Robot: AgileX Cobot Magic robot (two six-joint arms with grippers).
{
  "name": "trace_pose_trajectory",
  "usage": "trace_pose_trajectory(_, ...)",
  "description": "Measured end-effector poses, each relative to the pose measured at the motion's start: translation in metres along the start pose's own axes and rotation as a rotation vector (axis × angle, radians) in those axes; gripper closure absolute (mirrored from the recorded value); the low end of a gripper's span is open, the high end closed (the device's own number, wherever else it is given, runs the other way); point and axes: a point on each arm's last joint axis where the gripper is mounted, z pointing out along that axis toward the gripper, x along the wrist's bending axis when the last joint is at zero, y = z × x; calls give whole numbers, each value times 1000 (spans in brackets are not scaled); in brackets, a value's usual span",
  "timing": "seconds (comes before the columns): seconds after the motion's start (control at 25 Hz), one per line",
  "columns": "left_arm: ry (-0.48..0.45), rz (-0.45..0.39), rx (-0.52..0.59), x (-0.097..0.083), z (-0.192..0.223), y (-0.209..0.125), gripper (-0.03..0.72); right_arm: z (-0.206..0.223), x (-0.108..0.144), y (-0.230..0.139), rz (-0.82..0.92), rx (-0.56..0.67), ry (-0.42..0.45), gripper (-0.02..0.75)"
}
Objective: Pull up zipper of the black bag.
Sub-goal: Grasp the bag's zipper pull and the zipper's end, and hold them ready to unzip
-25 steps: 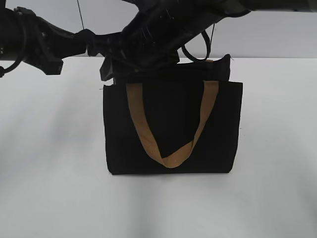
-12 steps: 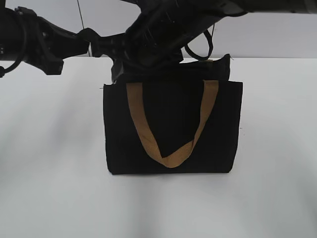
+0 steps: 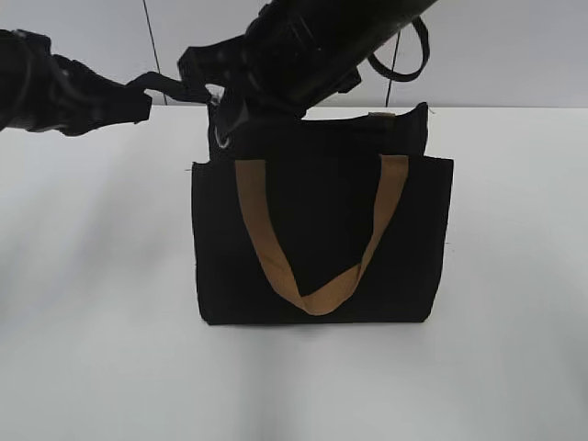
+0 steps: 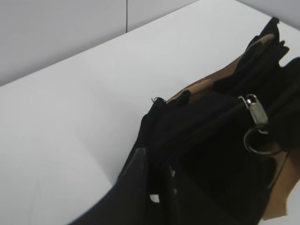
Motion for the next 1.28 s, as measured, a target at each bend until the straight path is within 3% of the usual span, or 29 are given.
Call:
trace_pose_trajectory(0.2, -79, -183, -4, 8, -12, -3, 665, -5, -3, -3, -29, 52, 5, 752)
trace_pose_trajectory(0.48, -40, -275, 28, 16, -17, -22, 665, -10, -13, -1, -40, 50, -1, 752)
trace_pose_trajectory(0.76, -12, -302, 54, 17, -16, -34, 665, -19, -33, -1, -56, 103, -24, 752)
trace_pose_trajectory(1.0, -7, -303, 54, 18, -16, -34, 665, -26, -37, 1, -127, 128, -69, 752)
trace_pose_trajectory(1.28, 3, -311, 61, 20, -14, -37, 665, -46, -45, 9, -264, 228, -229, 752)
